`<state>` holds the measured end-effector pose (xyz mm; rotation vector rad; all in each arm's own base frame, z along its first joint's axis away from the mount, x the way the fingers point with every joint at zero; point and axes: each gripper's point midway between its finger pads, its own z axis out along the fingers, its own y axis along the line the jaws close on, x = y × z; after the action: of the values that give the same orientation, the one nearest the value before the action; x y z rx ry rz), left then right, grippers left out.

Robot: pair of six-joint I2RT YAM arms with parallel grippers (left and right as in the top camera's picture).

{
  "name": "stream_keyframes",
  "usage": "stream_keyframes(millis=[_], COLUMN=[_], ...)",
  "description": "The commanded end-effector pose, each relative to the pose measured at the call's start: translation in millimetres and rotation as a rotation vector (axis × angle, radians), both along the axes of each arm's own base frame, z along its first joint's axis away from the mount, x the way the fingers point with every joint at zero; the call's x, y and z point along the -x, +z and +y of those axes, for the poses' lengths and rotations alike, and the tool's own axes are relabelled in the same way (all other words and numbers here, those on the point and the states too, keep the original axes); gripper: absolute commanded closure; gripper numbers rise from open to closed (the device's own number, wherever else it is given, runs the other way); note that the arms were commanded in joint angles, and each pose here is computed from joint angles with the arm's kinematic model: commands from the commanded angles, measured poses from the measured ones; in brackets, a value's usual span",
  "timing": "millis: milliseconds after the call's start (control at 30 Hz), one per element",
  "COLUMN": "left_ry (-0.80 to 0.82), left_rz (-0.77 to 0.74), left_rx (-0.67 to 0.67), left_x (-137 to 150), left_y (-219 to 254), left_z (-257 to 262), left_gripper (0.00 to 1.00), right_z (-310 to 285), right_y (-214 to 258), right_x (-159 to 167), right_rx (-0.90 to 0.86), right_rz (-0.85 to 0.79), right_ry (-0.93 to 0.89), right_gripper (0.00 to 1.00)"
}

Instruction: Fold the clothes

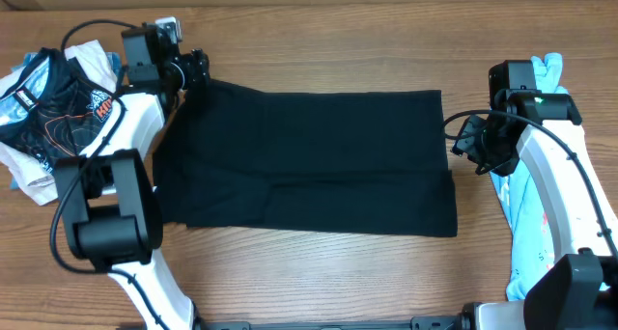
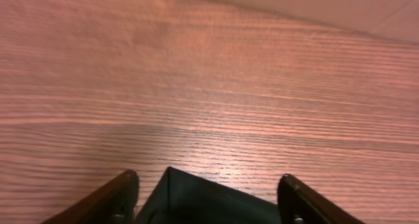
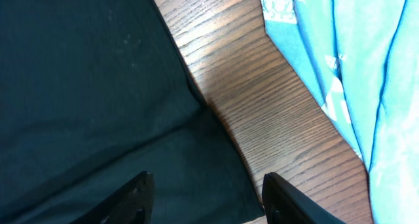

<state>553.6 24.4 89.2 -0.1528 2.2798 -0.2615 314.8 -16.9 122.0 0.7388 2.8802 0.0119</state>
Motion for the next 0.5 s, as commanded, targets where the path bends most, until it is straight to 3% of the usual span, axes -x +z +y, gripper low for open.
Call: stream_keyframes(millis=[0,467], left_ry=[0.012,0.056], left_rz=[0.016,0.132], left_rx=[0.070,0.085], left_x=[-6.6,4.9], left_y=[-20.5,-65.3], left_z=[-3.3,-0.1], left_gripper=[0.32,0.36], right_z=[2.1,2.1], right_y=[12.1,12.1], right_x=[-5.1,-5.1], right_rx=[-0.013,-0.013], right_rz=[-0.043,-0.043], right_ry=[0.007,0.007], right_gripper=[0.43,0.43])
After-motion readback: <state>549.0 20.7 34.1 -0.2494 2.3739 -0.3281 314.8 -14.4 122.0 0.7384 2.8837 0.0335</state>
